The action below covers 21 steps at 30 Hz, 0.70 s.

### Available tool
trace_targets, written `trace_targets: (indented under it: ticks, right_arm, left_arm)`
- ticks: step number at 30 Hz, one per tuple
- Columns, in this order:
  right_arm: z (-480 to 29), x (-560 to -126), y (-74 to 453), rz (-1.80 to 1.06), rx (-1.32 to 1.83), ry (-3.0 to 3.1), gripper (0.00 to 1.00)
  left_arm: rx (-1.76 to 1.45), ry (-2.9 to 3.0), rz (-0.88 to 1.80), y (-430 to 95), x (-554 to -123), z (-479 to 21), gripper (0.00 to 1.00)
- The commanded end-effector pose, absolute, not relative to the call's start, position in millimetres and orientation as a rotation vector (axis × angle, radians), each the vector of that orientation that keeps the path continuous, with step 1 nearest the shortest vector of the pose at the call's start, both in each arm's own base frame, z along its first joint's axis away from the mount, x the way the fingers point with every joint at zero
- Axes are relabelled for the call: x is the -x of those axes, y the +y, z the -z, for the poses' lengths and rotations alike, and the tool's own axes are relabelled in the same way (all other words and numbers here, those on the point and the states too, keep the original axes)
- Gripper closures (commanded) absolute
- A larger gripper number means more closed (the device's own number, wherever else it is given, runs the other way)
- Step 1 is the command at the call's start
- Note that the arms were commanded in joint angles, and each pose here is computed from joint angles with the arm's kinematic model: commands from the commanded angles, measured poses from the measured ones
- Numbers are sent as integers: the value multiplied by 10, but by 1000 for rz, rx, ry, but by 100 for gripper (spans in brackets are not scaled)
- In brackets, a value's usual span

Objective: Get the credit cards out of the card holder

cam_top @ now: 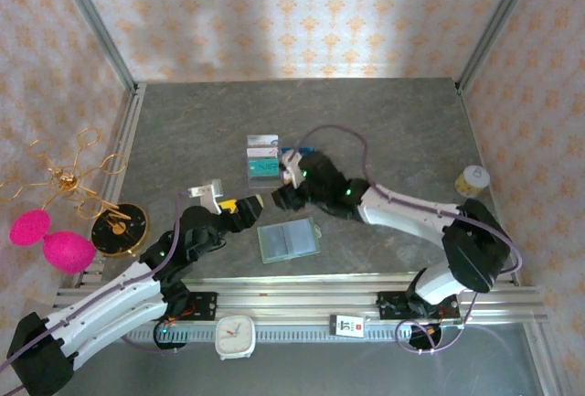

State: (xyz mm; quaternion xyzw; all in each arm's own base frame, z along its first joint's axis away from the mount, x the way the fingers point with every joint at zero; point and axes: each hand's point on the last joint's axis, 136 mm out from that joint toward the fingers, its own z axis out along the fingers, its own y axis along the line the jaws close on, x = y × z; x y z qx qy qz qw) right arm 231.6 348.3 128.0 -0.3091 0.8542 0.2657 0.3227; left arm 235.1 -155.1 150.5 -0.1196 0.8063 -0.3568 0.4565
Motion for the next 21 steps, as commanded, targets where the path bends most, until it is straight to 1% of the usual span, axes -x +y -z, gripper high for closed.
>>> trace_targets:
  ticks: [1, 6, 11, 17, 20, 21]
  right_arm:
    - [-1107, -2223, 3405, -605, 639, 2291, 50]
    - [-801, -1997, 3591, -520, 712, 2333, 50]
    - [-564, -1924, 3659, -399, 754, 2366, 50]
    - [-357, -1796, 3721, -323, 826, 2395, 50]
    - [-207, -1765, 3694, -282, 842, 2431, 53]
    - [-163, -1755, 3675, -270, 842, 2443, 57]
  left_arm:
    - [357, 1987, 902, -1488, -2313, -1447, 4]
    - [385, 1974, 915, -1426, -2258, -1417, 5]
    - [396, 1995, 900, -1385, -2217, -1363, 11]
    - [390, 2014, 895, -1387, -2196, -1317, 14]
    - [381, 2026, 892, -1398, -2194, -1289, 17]
    - [373, 2032, 895, -1413, -2190, -1279, 18]
